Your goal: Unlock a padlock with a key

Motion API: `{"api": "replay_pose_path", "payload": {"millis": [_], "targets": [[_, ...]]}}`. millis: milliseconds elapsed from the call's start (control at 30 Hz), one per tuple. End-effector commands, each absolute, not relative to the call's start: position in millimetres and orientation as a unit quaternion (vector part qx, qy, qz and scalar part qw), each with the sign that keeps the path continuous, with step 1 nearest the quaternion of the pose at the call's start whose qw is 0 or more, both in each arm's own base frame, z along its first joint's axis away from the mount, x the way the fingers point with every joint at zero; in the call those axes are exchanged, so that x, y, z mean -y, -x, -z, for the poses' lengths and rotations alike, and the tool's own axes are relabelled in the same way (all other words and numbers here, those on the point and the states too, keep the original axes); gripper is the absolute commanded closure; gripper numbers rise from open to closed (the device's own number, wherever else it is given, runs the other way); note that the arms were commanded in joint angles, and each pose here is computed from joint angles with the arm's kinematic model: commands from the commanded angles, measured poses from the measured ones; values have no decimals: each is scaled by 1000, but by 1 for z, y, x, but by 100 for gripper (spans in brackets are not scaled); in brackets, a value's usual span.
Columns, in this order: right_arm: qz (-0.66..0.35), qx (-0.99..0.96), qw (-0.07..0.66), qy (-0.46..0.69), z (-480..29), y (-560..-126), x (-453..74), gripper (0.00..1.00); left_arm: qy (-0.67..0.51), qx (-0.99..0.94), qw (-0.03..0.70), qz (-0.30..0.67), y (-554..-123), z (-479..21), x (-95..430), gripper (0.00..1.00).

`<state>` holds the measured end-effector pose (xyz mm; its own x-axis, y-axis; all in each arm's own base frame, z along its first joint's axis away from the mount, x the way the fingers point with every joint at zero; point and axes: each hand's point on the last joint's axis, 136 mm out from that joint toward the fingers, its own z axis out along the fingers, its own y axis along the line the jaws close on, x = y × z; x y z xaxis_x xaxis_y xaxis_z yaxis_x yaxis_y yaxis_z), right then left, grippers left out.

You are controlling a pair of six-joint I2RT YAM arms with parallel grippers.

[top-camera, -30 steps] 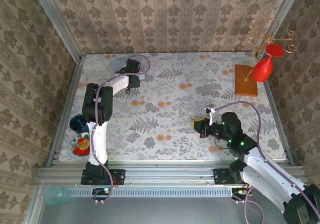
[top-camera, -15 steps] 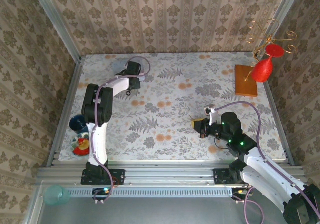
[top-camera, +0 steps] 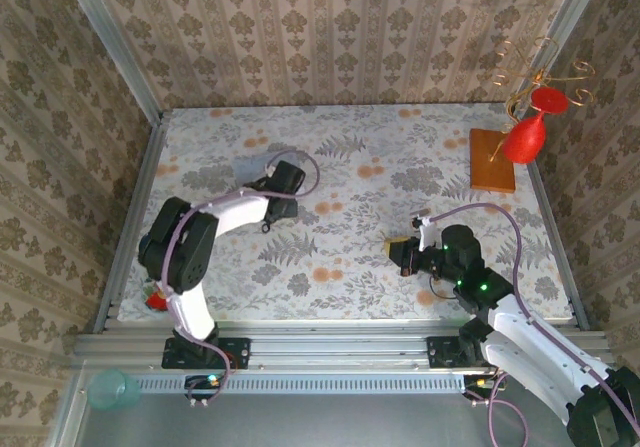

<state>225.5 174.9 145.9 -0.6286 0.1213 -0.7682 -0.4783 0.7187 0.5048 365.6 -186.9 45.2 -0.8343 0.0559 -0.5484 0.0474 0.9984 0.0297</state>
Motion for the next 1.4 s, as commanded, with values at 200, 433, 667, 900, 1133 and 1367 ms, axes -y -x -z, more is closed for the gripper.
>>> {"api": "replay_pose_path", "payload": {"millis": [200,433,667,900,1133,1367], "targets": [[-336,-839,415,104,-135,-229,-169,100,1,-940,341,10,-298,-60,215,81],[-335,-837,421,102,-135,-228,-167,100,-10,-939,341,46,-272,-57,248,79],[-333,-833,430,98,-137,-225,-163,100,-42,-941,327,81,-260,-51,264,61],[-329,-834,433,96,-135,-228,-163,100,-71,-930,340,123,-249,-52,266,43],[-331,-832,434,98,-134,-228,-164,100,-151,-884,395,199,-243,-74,257,30],[-331,-832,434,97,-133,-229,-164,100,-189,-849,392,299,-238,-79,249,32]]}}
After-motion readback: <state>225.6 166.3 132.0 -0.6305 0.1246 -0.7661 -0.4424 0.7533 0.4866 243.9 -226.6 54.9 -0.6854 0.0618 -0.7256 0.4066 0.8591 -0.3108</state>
